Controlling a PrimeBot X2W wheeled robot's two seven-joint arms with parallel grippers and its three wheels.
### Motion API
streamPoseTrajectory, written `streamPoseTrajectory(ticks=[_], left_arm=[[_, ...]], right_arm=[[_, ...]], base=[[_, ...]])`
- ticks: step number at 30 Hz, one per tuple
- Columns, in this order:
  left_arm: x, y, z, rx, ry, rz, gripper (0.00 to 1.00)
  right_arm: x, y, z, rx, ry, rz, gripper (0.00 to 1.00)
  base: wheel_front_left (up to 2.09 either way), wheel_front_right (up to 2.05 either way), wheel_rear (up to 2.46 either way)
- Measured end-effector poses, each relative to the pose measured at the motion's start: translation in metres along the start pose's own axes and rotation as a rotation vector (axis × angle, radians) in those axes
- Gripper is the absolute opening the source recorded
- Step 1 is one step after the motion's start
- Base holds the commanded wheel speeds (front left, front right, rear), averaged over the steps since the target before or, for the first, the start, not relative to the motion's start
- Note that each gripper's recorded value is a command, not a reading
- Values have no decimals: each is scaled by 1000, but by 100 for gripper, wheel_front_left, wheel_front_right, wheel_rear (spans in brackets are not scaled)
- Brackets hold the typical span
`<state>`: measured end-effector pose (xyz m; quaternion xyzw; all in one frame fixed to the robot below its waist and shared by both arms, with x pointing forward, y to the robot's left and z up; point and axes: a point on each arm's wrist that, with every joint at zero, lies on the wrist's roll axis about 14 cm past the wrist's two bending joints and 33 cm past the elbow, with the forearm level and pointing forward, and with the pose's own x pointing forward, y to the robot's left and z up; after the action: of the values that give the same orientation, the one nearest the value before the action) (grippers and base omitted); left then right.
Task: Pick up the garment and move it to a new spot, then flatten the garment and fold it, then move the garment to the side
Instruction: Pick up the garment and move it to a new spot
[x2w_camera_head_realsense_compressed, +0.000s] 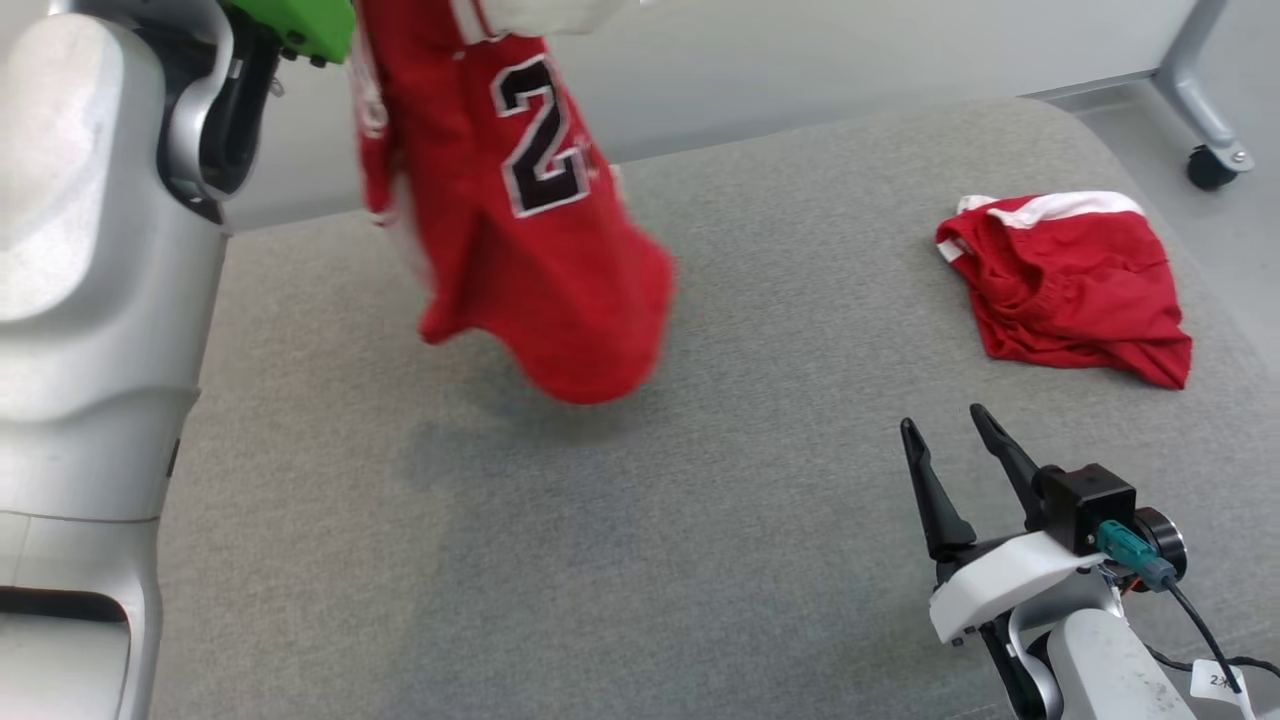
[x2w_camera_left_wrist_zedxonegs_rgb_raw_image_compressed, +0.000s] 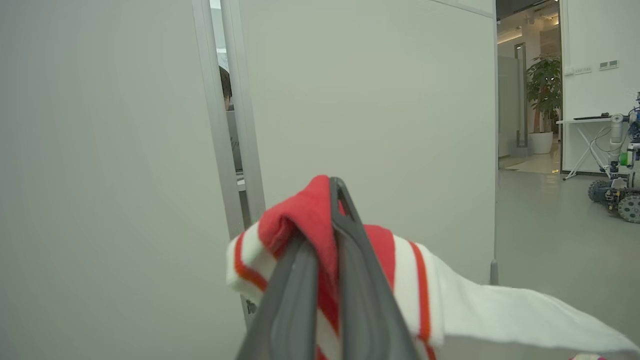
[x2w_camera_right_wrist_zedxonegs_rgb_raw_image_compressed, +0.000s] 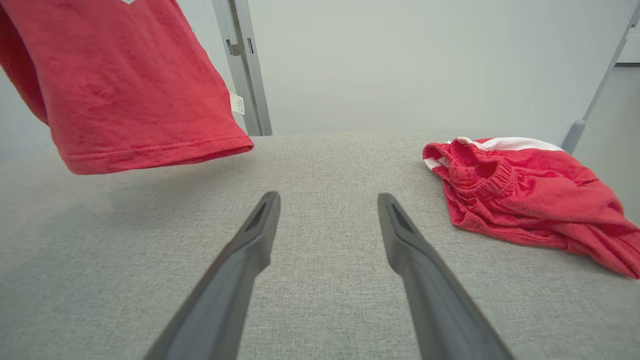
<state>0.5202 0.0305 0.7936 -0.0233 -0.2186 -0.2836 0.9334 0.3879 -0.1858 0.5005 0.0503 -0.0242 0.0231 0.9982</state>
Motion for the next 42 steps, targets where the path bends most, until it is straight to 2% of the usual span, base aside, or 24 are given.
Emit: streamPoseTrajectory(ticks=[4,8,13,16,20,25,26,27,28,29,38,42], left_arm=[[-5,-9,-18,-49,33,1,0],[-35,1,-81,-144,159,70,0],[-110,30,-182,-240,384,228,0],[-161,46,-230,-255,513,318,0],[-206,69,-262,-255,598,419,0],[-237,85,-283,-263,653,494,0],[-241,87,-287,-265,660,502,7],[-245,89,-290,-264,668,511,40],[-248,90,-292,-263,674,517,82],[-252,91,-294,-263,678,524,100],[-258,93,-284,-251,650,527,100],[-267,83,-276,-252,636,516,100]], right_arm=[[-8,-14,8,-6,-23,-43,100],[-8,-21,9,-7,-26,-62,100],[-1,-15,1,-2,-5,-47,100],[4,-12,-4,1,8,-36,100],[11,-9,-11,0,25,-25,100],[19,-7,-20,-5,47,-17,100],[20,-7,-21,-5,50,-16,100],[21,-7,-23,-5,54,-15,100],[22,-7,-25,-6,59,-14,100],[23,-6,-26,-7,62,-10,100],[27,2,-19,-15,44,12,100],[22,2,-14,-16,32,12,100]], base=[[0,0,0],[0,0,0],[0,0,0],[0,0,0],[0,0,0],[0,0,0],[0,0,0],[0,0,0],[0,0,0],[0,0,0],[0,0,0],[0,0,0]])
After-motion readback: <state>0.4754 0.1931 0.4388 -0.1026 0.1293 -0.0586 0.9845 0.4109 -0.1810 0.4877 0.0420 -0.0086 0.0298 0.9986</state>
